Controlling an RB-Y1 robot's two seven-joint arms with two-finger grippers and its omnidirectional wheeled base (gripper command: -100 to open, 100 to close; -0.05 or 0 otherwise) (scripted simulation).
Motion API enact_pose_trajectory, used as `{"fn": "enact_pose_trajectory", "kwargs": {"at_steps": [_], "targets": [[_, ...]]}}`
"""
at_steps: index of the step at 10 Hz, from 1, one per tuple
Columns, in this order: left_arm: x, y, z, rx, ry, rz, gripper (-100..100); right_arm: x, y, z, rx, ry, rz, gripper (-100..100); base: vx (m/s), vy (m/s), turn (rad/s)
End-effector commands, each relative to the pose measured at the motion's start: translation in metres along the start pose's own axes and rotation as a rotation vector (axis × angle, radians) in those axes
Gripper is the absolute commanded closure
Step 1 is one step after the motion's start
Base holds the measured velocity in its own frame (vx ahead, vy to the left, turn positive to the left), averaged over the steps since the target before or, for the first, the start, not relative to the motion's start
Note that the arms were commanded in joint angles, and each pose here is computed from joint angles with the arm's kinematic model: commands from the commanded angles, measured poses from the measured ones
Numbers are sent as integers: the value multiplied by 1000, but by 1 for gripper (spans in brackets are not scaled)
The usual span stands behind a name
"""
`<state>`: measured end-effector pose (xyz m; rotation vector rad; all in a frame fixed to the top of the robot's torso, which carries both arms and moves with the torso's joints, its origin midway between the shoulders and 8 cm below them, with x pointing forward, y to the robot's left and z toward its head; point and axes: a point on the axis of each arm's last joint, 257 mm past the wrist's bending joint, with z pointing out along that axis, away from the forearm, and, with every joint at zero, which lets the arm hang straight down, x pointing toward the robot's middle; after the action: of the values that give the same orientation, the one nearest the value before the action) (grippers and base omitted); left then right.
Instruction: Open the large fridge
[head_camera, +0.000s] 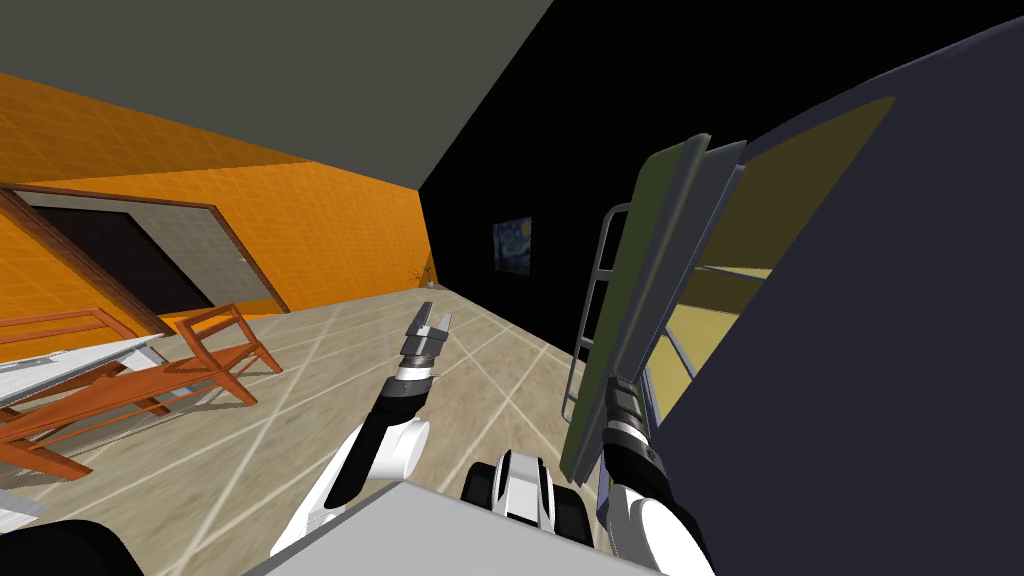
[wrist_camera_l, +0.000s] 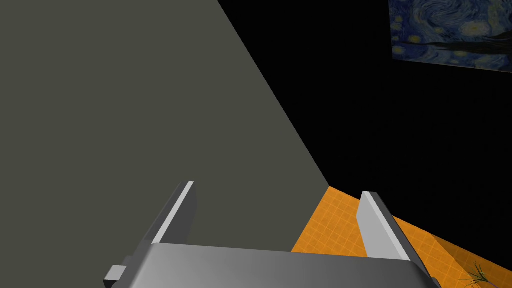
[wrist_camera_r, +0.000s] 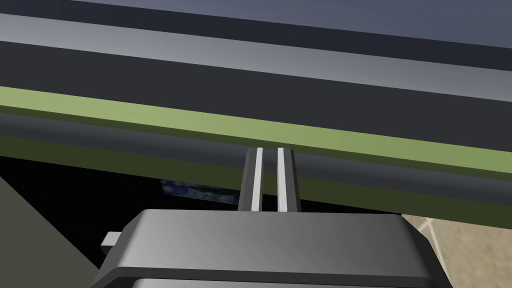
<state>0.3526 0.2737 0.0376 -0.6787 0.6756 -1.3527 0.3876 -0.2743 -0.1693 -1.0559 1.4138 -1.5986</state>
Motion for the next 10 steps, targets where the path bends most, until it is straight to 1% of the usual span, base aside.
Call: {"fn": "enact_pose_trajectory", "kwargs": {"at_steps": [1,4,7,8,10], "targets": [[0,0,0,0,0,0,0,11,-3,-2,6,8,-49,-100,103,73,-8],[0,0,0,0,0,0,0,22,-11,-6,8,29,-74,-100,121,92,-6],[0,0,0,0,0,0,0,32,-19,-10,0,68,-63,-100,120,98,-5],[0,0,0,0,0,0,0,35,-22,-12,-12,96,-34,-100,110,81,-2],[0,0,0,0,0,0,0,35,-22,-12,-12,96,-34,-100,50,32,6]]}}
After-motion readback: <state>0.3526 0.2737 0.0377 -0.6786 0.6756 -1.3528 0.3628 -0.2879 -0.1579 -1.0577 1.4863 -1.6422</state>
